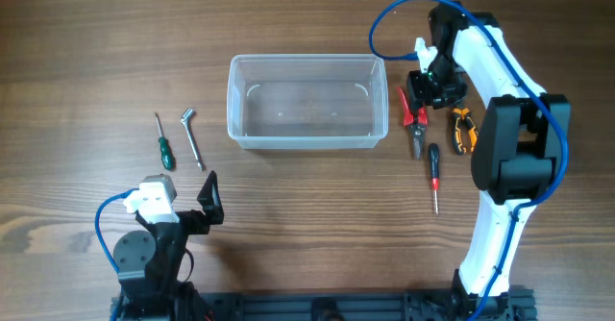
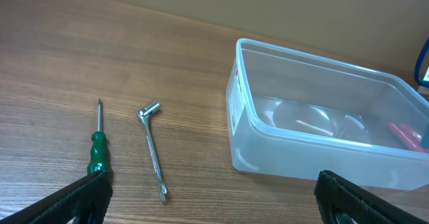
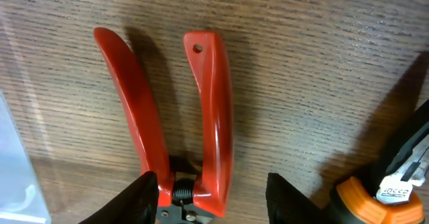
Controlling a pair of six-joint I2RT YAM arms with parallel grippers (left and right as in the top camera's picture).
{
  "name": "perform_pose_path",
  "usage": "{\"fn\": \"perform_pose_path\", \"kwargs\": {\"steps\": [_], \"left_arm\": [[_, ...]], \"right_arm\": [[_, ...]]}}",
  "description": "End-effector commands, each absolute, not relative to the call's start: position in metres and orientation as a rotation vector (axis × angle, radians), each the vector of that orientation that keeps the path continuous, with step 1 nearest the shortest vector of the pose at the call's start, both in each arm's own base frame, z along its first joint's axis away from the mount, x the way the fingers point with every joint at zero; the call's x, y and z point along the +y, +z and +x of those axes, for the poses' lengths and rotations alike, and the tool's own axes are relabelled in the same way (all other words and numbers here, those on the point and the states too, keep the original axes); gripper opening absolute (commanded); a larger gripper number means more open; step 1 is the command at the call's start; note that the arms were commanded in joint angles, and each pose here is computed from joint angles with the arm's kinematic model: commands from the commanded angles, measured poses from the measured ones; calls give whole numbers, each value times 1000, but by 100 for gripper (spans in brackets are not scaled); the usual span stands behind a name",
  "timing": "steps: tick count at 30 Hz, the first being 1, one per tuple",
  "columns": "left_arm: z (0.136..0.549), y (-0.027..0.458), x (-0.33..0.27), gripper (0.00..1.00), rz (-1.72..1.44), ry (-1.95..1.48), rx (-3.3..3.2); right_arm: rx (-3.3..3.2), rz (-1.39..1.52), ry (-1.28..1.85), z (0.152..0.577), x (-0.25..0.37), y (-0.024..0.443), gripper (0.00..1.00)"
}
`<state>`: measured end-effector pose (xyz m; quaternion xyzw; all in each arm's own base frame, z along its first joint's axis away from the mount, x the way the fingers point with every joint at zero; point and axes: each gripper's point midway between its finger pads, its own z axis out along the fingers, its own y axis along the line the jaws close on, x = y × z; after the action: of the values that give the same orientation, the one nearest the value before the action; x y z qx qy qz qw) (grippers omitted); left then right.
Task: Pack container
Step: 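Move the right gripper over the red-handled snips and grasp them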
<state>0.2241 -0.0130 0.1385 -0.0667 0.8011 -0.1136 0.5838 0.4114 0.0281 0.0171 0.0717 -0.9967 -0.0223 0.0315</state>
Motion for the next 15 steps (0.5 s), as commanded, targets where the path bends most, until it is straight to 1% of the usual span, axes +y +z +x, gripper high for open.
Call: {"fn": "perform_pose_path", "kwargs": {"steps": [1,8,10,11,13,15], "left_arm": [[224,138,-14,100,-134,-259,1868],[224,138,-14,100,-134,-259,1868],[224,138,-14,100,-134,-259,1868],[224,138,-14,100,-134,-259,1868],[224,138,-14,100,-134,-259,1868],[224,138,-14,100,-134,-259,1868]], "right_arm": [[-3065,205,-37,415,23,8,51],[-2980,196,-43,398,23,-24,51],[-2971,194,-43,393,23,-30,49],[-2966,194,-43,391,23,-31,45],[-2964,195,-43,391,23,-32,31],[-2960,193,-43,390,23,-32,19]]}}
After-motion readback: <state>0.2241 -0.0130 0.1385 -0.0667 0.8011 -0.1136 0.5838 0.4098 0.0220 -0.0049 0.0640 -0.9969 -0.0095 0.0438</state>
